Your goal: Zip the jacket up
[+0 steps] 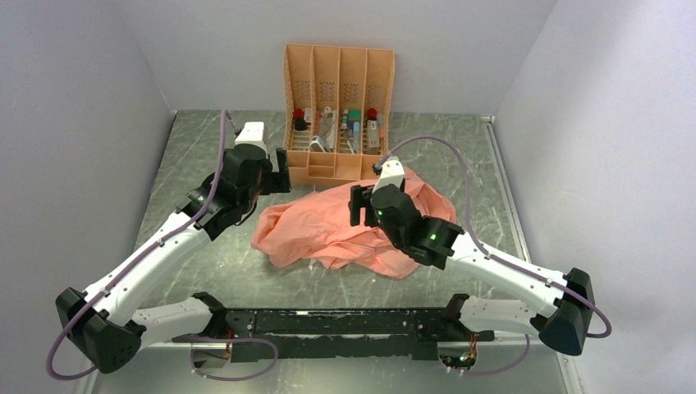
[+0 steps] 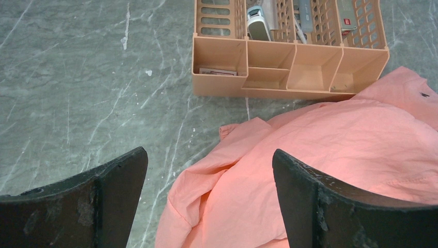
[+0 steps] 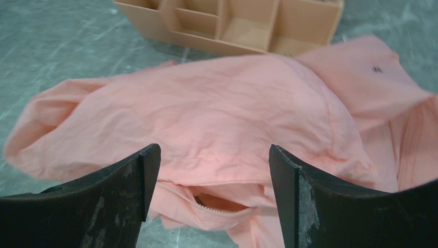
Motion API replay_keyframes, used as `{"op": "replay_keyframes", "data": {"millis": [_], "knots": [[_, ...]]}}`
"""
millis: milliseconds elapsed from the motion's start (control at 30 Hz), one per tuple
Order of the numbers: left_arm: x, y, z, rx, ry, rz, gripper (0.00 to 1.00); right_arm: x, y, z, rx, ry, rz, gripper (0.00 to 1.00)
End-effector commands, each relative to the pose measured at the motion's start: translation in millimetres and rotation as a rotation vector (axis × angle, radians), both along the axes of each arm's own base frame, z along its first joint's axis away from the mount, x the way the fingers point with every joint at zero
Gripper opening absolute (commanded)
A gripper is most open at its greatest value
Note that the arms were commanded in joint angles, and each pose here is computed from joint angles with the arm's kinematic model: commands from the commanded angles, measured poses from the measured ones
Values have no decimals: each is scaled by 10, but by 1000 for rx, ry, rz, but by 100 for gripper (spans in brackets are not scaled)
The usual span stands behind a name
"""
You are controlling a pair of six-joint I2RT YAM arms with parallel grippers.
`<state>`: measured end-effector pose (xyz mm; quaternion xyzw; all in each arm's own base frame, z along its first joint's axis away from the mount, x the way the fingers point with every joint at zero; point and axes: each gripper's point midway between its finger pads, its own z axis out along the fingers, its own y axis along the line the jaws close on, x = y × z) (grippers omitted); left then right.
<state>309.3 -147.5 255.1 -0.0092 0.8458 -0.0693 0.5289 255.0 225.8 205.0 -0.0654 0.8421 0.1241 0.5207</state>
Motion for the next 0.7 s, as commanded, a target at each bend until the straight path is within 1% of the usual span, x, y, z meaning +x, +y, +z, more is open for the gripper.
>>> {"op": "replay_keyframes", "data": {"millis": [0,67,167,367,567,667], "knots": [[-2,-62,-8,-11,-14,-33,95,51,-336,-233,38,67,-196,85],[-9,-68,-31,-12,-5,-36,95,122,-477,-335,69,104,-257,86],[-28,-74,-58,-14,1,-44,95,207,-597,-486,162,174,-303,88],[-59,-68,-92,-9,13,-50,95,311,-606,-584,345,232,-332,91],[-73,-63,-118,-7,22,-51,95,354,-630,-698,452,304,-389,91],[-76,-70,-119,-10,22,-55,95,357,-669,-749,478,314,-429,91]]}}
